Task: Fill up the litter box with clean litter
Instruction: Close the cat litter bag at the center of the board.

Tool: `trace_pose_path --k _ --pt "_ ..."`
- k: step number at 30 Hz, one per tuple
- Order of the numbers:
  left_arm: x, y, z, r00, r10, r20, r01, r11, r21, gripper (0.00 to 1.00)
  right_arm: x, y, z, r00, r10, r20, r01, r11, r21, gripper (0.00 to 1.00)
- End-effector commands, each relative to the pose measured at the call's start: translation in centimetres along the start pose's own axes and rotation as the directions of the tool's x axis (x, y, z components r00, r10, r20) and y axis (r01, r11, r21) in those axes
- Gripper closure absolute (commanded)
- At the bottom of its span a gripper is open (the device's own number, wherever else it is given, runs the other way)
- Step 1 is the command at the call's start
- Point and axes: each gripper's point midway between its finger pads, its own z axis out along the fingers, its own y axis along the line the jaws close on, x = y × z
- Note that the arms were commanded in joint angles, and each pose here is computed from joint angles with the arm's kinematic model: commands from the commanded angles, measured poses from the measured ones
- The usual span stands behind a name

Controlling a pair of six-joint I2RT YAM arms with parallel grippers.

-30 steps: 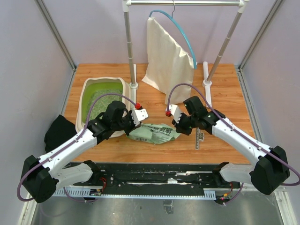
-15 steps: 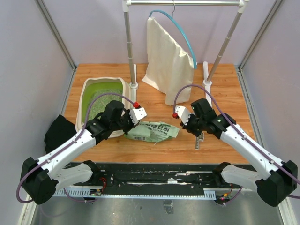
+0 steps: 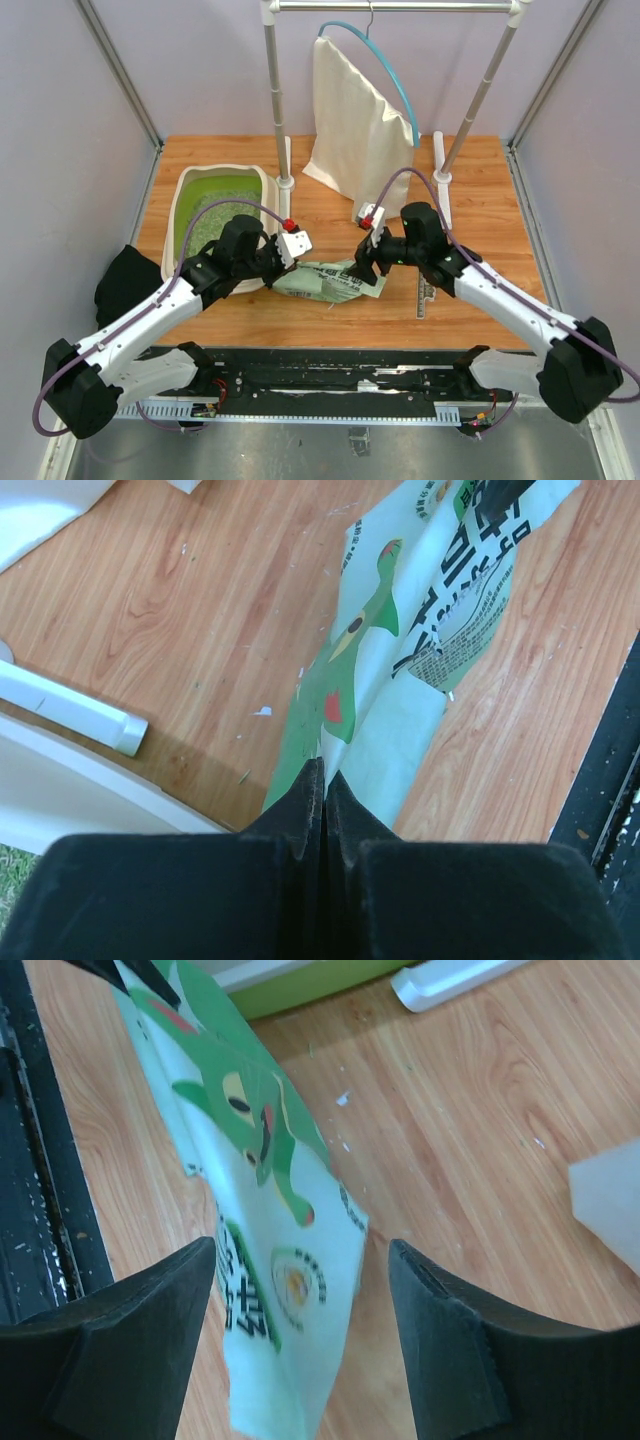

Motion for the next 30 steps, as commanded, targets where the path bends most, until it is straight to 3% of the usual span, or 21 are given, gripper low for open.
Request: trace_pose_path --k 1,7,10,15,17,18,20,26,28,30 --pt "-3.1 0.2 -0.3 0.993 0.005 0.121 -0.006 1.000 0.009 0.99 -4.7 1.7 2.7 0.990 -0.049 0.129 0.065 0.990 -0.126 0.29" --pt "-3.3 0.1 0.1 0.992 -0.020 0.127 0.017 1.000 0.024 0.99 -5.4 2.4 6.1 0.991 -0.062 0.117 0.082 0.982 -0.170 0.30" --pt "-3.2 0.1 0.1 0.992 -0.026 0.122 0.023 0.999 0.023 0.99 -4.7 2.5 6.8 0.993 -0.064 0.097 0.081 0.981 -0.177 0.50" --pt "-3.0 0.3 0.2 0.990 -0.055 0.130 0.055 0.998 0.002 0.77 -1.9 2.4 7.1 0.998 -0.061 0.000 0.060 0.981 -0.182 0.87" --pt "-2.9 0.4 0.4 0.989 -0.067 0.134 0.068 0.998 -0.003 0.60 -1.1 2.5 7.1 0.997 -0.069 -0.016 0.065 0.980 -0.187 0.98" --pt "-2.9 0.3 0.6 0.988 -0.077 0.137 0.078 0.997 -0.002 0.52 -1.1 2.6 7.0 0.997 -0.074 -0.013 0.070 0.979 -0.190 0.99" --pt "-3.1 0.1 1.0 0.985 -0.084 0.151 0.083 0.996 0.014 0.46 -1.2 2.8 6.9 0.997 -0.077 0.002 0.076 0.977 -0.201 0.99" --pt "-4.1 0.3 2.4 0.971 -0.130 0.200 0.121 0.991 0.058 0.42 -1.7 3.3 6.5 0.995 -0.093 0.028 0.097 0.972 -0.215 0.99" --pt "-4.5 0.0 2.8 0.965 -0.149 0.217 0.128 0.986 0.109 0.44 -1.7 3.4 6.2 0.995 -0.097 0.034 0.102 0.971 -0.217 0.99" --pt "-4.5 -0.1 3.2 0.962 -0.171 0.212 0.143 0.979 0.143 0.56 -1.7 3.6 6.0 0.994 -0.100 0.040 0.106 0.970 -0.218 0.99"
